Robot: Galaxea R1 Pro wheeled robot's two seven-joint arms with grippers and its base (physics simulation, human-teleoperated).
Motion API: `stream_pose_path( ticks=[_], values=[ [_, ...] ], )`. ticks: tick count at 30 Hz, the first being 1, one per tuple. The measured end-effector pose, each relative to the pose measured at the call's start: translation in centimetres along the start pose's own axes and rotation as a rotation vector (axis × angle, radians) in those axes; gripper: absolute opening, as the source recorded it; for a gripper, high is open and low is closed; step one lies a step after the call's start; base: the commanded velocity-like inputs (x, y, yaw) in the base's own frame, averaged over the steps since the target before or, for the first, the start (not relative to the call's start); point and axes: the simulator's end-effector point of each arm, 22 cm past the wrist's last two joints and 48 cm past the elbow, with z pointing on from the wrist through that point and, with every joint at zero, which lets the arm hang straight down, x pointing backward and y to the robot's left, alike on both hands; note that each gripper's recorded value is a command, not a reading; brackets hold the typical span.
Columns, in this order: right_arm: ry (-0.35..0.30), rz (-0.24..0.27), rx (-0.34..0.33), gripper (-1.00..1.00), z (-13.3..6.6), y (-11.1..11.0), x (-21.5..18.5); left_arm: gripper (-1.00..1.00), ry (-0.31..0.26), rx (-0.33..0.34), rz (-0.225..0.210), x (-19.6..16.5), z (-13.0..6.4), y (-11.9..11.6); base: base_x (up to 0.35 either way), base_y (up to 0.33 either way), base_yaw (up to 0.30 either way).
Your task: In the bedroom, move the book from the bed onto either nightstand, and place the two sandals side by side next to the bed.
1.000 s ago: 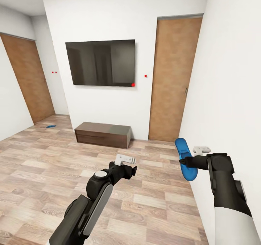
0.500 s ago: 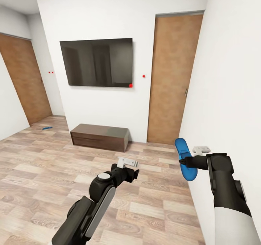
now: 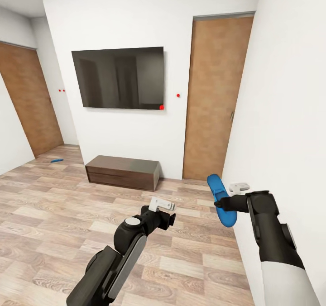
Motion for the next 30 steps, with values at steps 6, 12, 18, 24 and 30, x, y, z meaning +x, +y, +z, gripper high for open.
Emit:
stream_pose_path(
  ticks=[6, 12, 18, 24, 30],
  values=[
    [0.016, -0.063, -0.02, -1.0, 0.4, 2.2, 0.4, 1.0, 0.0, 0.0, 0.0, 0.0, 0.0, 0.0, 0.133, -0.002, 0.0],
    [0.021, -0.078, -0.022, -1.0, 0.5, 2.6, 0.5, 1.0, 0.0, 0.0, 0.0, 0.0, 0.0, 0.0, 0.196, -0.001, 0.0],
    [0.022, -0.081, -0.024, -1.0, 0.6, 2.8, 0.6, 1.0, 0.0, 0.0, 0.001, 0.0, 0.0, 0.0, 0.241, 0.0, 0.0],
    [0.024, -0.083, -0.025, -1.0, 0.6, 2.9, 0.6, 1.0, 0.0, -0.001, 0.001, 0.0, 0.0, 0.0, 0.288, -0.025, 0.0],
    [0.034, -0.083, -0.027, -1.0, 0.8, 3.0, 1.0, 1.0, 0.001, 0.0, 0.001, 0.0, 0.0, 0.0, 0.325, -0.026, 0.0]
  ],
)
